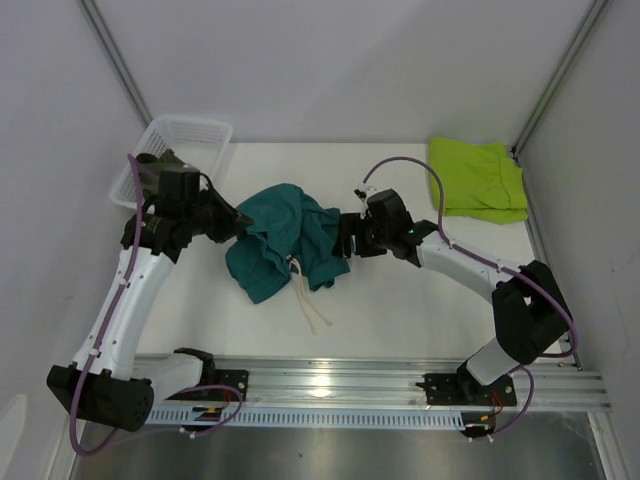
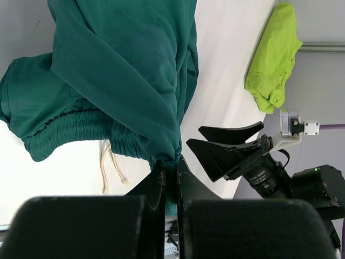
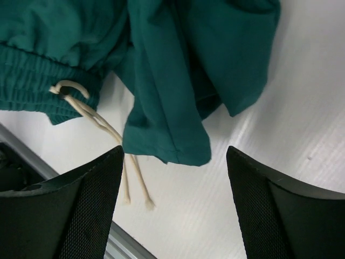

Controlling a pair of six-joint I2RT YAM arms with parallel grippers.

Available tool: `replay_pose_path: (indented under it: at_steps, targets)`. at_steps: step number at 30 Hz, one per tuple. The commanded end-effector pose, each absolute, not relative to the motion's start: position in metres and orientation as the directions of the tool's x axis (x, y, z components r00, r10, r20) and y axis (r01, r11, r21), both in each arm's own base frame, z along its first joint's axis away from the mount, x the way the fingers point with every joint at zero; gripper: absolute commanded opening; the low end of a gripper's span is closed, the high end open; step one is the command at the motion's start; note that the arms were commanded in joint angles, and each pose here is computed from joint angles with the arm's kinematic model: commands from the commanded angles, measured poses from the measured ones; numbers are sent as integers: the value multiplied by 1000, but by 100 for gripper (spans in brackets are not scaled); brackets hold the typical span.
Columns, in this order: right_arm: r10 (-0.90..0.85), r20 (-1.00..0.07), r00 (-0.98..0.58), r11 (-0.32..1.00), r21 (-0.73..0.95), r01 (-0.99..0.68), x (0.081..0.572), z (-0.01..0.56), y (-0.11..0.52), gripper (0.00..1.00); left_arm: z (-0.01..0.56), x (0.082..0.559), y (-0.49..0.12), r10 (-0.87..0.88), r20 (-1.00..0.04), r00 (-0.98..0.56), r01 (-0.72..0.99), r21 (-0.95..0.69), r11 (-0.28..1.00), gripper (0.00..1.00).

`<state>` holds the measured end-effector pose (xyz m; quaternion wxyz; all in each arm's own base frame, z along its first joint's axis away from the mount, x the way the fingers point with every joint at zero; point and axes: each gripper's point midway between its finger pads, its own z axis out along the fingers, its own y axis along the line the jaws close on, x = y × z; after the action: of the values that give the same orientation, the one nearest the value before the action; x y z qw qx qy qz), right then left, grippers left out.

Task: Fold and stack the shorts
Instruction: Flatten the shorts out

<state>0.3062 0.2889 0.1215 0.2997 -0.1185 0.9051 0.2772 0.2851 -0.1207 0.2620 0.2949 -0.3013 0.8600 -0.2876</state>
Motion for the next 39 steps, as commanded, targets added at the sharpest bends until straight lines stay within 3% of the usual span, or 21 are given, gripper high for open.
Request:
replay_pose_path:
  at_steps: [1, 7, 16, 17, 18, 22, 26, 31, 32, 34, 35, 37, 39]
  targets:
    - [-65, -612, -788, 724, 514, -459, 305, 132, 307, 79, 287, 290, -120, -677, -387, -626, -281, -698, 658, 1]
    - [-92, -594, -799, 647, 574, -502, 304, 119, 316, 70, 290, 295, -120, -663, -401, -632, -267, -690, 672, 0]
    - [-125, -556, -822, 688, 548, -476, 312, 80, 311, 73, 298, 300, -118, -649, -418, -636, -251, -683, 686, 0]
    - [-133, -548, -826, 686, 551, -476, 312, 76, 312, 65, 298, 301, -118, -648, -418, -636, -251, -683, 686, 0]
    - [-133, -548, -826, 683, 553, -477, 314, 76, 314, 42, 299, 301, -117, -645, -421, -638, -248, -681, 689, 0]
    - [-134, -536, -834, 673, 569, -473, 317, 80, 319, 1, 299, 305, -117, -642, -423, -639, -242, -681, 691, 0]
    - [-93, -572, -815, 738, 510, -442, 344, 107, 300, 0, 303, 320, -117, -591, -454, -667, -186, -667, 722, 0]
    - [137, -646, -751, 852, 463, -243, 424, 181, 208, 0, 336, 352, -102, -497, -578, -647, -88, -592, 801, 0]
    - [175, -661, -730, 857, 467, -217, 434, 195, 194, 0, 366, 358, -96, -491, -630, -602, -44, -588, 808, 0]
    - [245, -691, -680, 877, 457, -149, 452, 222, 156, 0, 366, 374, -85, -475, -644, -600, -51, -562, 826, 0]
    - [268, -727, -632, 879, 453, -148, 462, 249, 145, 0, 400, 378, -82, -474, -694, -543, -4, -562, 827, 0]
    - [301, -748, -591, 884, 451, -120, 470, 272, 128, 0, 404, 389, -73, -471, -703, -532, -10, -551, 834, 0]
    - [350, -781, -517, 879, 465, -106, 479, 310, 107, 0, 444, 396, -57, -502, -745, -438, 24, -568, 822, 1]
